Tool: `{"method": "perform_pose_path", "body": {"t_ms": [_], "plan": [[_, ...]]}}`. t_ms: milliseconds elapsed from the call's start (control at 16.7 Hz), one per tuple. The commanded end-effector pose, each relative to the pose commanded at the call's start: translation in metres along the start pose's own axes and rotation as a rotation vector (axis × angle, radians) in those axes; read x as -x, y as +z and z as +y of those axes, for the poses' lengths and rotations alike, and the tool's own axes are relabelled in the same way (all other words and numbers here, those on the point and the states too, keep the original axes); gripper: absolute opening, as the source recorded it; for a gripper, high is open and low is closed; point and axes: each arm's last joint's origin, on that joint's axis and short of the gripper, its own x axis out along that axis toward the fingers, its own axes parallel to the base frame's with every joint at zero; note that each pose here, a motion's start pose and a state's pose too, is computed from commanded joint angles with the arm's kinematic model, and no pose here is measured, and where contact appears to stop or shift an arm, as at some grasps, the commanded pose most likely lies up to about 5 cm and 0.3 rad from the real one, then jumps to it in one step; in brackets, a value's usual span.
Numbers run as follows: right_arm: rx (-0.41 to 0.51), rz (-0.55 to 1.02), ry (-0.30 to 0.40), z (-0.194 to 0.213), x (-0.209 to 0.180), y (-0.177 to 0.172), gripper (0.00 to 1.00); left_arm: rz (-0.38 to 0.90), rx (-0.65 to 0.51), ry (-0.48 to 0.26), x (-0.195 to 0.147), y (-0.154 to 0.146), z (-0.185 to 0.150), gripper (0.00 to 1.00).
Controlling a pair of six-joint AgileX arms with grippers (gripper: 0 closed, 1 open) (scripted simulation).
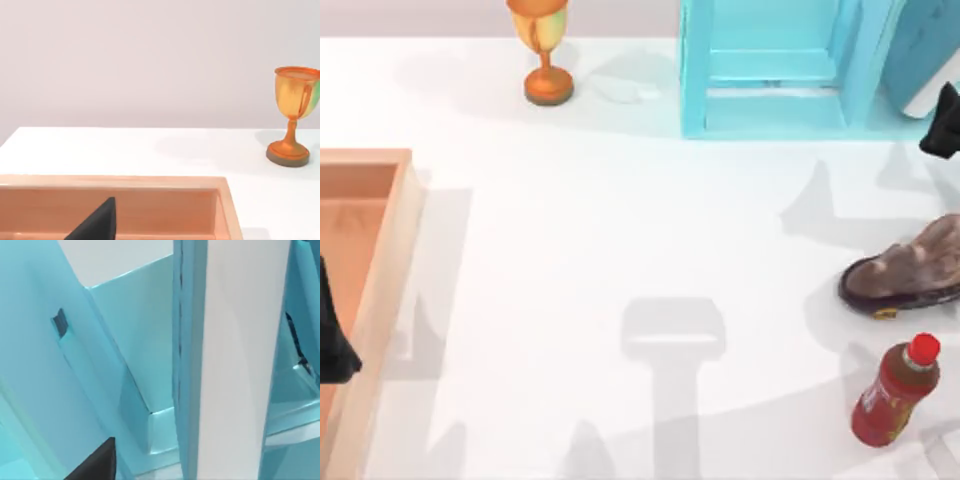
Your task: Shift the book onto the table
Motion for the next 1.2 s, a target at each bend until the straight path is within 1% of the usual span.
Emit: {"method": "perform_pose_path", "body": {"t_ms": [360, 480, 780, 1020, 1200], "plan": [[0.000, 0.004, 0.003, 0.001, 0.000, -0.001, 1.00, 0.000, 0.000, 0.000, 0.000, 0.000, 0.000, 1.00], [0.000, -0.002, 0.002, 0.000, -0.007, 0.003, 1.00, 0.000, 0.000, 0.000, 0.000, 0.000, 0.000, 1.00], [-0.001, -0.003, 0.000, -0.003, -0.046, 0.010, 1.00, 0.000, 0.000, 0.000, 0.000, 0.000, 0.000, 1.00], [-0.001, 0.000, 0.000, -0.002, -0.081, 0.005, 1.00, 0.000, 0.000, 0.000, 0.000, 0.000, 0.000, 1.00], [-0.001, -0.001, 0.001, 0.000, -0.098, 0.000, 1.00, 0.000, 0.000, 0.000, 0.000, 0.000, 0.000, 1.00]]}}
